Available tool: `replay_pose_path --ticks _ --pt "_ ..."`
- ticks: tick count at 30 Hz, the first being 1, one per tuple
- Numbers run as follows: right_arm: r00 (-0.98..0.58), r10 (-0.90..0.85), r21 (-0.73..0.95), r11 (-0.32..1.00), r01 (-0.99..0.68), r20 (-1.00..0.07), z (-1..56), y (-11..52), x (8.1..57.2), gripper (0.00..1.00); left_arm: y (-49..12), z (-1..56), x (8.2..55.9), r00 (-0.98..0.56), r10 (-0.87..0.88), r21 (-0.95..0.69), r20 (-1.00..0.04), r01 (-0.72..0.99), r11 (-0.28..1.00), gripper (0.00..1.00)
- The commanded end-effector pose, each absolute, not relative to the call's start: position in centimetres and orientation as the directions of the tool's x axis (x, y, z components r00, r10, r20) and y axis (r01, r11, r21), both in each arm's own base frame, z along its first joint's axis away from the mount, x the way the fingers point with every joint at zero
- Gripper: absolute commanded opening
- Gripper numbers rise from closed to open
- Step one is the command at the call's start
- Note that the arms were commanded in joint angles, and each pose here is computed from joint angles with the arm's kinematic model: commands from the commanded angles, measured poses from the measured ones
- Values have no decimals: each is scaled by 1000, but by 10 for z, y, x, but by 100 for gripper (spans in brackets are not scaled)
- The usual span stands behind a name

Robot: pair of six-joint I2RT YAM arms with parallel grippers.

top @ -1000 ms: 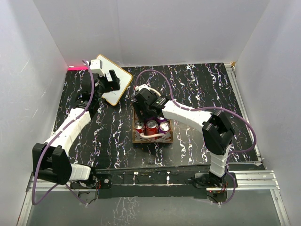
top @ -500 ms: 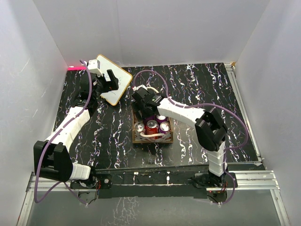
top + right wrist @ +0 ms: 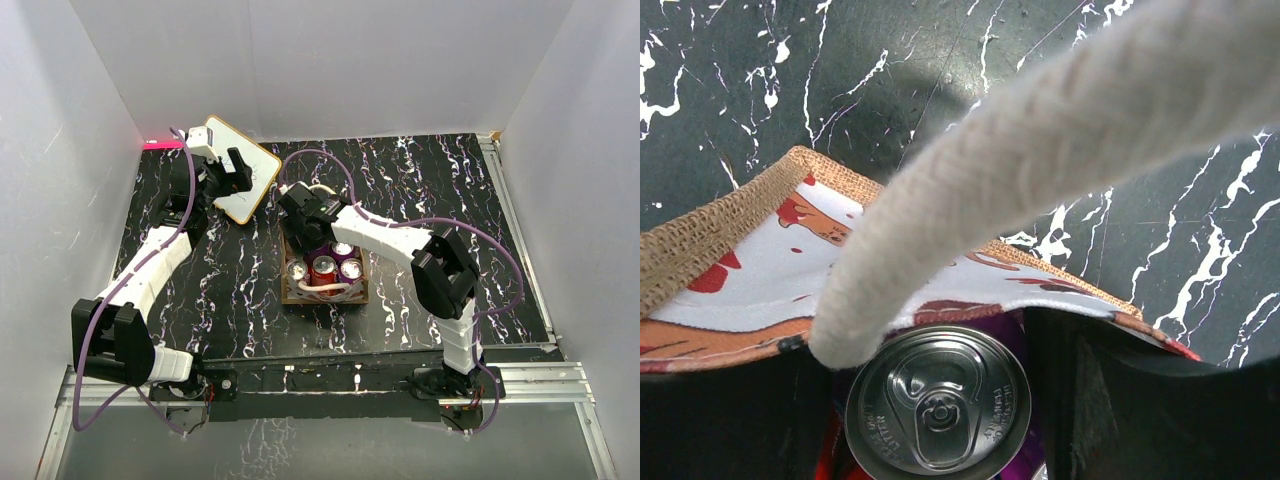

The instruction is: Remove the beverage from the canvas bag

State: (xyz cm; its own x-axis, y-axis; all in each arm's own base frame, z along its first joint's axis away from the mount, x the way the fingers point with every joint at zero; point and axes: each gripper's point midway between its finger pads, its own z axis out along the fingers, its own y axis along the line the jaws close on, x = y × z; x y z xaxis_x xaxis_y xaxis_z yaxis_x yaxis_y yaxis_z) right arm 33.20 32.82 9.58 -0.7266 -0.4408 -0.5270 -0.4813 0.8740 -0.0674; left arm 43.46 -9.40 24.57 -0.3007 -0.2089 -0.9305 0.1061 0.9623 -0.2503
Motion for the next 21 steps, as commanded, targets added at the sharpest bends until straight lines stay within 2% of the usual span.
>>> replay_pose_path --ticks 1,7,21 --pt "-657 -417 -28 856 -516 -628 148 344 334 52 -94 271 436 -247 -223 -260 -943 127 957 97" --pt "-627 -378 -14 863 -505 -681 170 343 337 36 -93 273 435 -241 -226 -262 -944 126 957 97" --pt "-605 -346 -10 873 -488 -717 185 342 341 20 -93 274 435 -241 -234 -270 -942 126 955 97"
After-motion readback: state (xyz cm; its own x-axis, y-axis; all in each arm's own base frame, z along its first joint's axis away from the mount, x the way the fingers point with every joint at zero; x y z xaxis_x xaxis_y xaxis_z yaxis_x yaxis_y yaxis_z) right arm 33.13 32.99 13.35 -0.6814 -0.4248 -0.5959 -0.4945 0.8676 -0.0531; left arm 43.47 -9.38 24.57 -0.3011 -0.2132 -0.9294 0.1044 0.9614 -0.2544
